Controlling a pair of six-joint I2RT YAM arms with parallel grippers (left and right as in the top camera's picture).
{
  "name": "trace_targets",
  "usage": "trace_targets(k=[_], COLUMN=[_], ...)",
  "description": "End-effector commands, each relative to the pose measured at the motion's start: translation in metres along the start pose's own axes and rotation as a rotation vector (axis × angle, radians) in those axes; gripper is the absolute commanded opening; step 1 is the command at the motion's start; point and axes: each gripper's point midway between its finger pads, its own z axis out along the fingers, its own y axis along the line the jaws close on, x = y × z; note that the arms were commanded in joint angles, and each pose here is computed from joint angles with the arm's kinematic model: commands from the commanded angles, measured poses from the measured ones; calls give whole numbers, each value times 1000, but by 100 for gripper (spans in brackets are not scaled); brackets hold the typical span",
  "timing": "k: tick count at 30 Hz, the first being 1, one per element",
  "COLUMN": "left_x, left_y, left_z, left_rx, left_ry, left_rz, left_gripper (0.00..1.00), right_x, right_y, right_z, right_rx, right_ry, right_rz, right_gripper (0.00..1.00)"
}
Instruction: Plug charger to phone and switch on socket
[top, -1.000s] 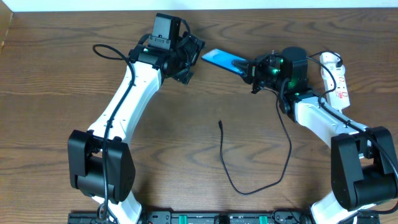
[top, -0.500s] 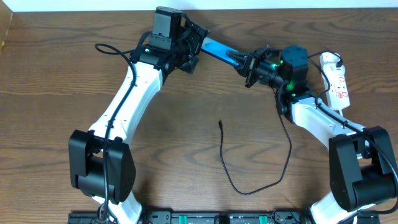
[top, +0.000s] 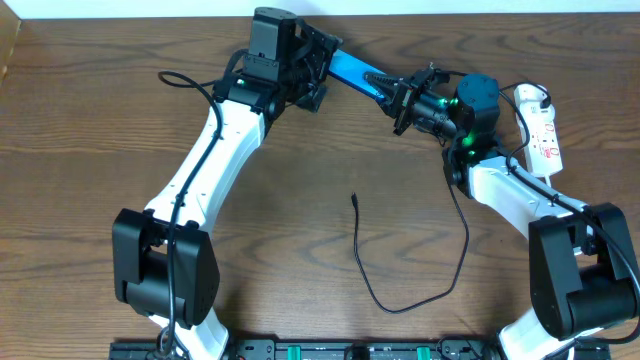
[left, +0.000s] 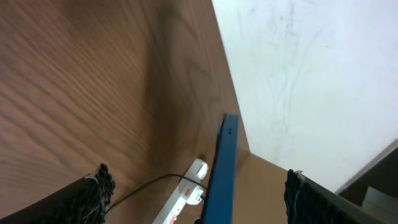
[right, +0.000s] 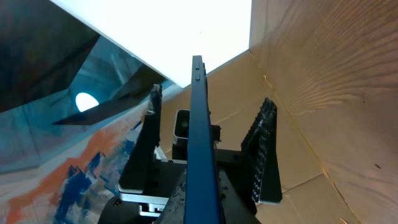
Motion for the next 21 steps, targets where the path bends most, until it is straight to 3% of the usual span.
trace_targets(k=[1,21], left_x=[4,15], left_y=[-12,-34], left_z=[-8,-10], left_rx=[34,130], left_ry=[13,72], left_rz=[3,82], left_gripper=[89,89], right_x=[6,9], right_y=[15,32], right_z=[1,0], right_rx=[-40,-110], right_ry=[13,11], right_rz=[-24,-75], right_gripper=[1,1])
